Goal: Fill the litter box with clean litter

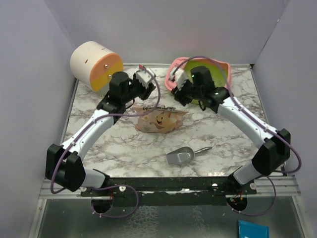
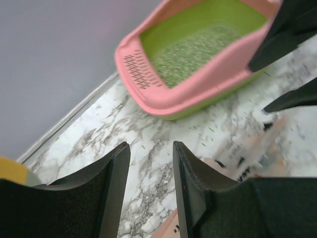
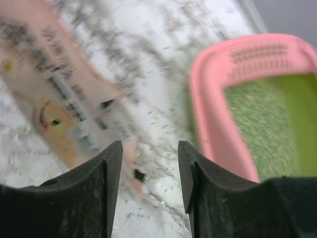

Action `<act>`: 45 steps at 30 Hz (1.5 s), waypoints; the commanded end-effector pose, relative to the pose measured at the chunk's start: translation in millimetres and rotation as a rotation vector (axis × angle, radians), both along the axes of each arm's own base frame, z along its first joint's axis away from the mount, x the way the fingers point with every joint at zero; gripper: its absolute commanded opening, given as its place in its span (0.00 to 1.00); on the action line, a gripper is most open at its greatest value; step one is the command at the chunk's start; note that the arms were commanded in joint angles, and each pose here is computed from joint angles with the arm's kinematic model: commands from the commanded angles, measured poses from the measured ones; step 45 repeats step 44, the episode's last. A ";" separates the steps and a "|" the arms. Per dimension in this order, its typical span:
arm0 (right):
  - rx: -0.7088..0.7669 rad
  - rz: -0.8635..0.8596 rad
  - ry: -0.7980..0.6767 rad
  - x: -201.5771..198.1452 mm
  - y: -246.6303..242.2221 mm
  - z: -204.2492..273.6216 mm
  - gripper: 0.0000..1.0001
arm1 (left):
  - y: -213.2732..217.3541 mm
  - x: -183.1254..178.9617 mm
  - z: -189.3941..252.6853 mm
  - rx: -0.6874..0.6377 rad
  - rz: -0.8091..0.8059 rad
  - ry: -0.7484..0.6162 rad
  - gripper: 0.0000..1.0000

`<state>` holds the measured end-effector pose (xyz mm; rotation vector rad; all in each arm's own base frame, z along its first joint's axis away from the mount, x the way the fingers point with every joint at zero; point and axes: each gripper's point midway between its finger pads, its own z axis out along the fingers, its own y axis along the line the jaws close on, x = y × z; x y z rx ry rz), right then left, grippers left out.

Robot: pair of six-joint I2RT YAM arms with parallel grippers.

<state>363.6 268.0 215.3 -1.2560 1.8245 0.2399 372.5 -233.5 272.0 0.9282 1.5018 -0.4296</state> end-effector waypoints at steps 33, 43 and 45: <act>1.048 -0.668 -0.003 -42.1 -193.1 108.2 0.63 | 164.4 14.2 -5.2 -0.702 0.869 0.485 0.48; 1.093 -0.646 0.022 -48.6 -187.4 109.1 0.63 | 169.2 10.7 -0.4 -0.683 0.878 0.447 0.37; 1.105 -0.632 0.024 -50.2 -185.4 109.6 0.63 | 168.6 9.7 0.7 -0.681 0.865 0.432 0.40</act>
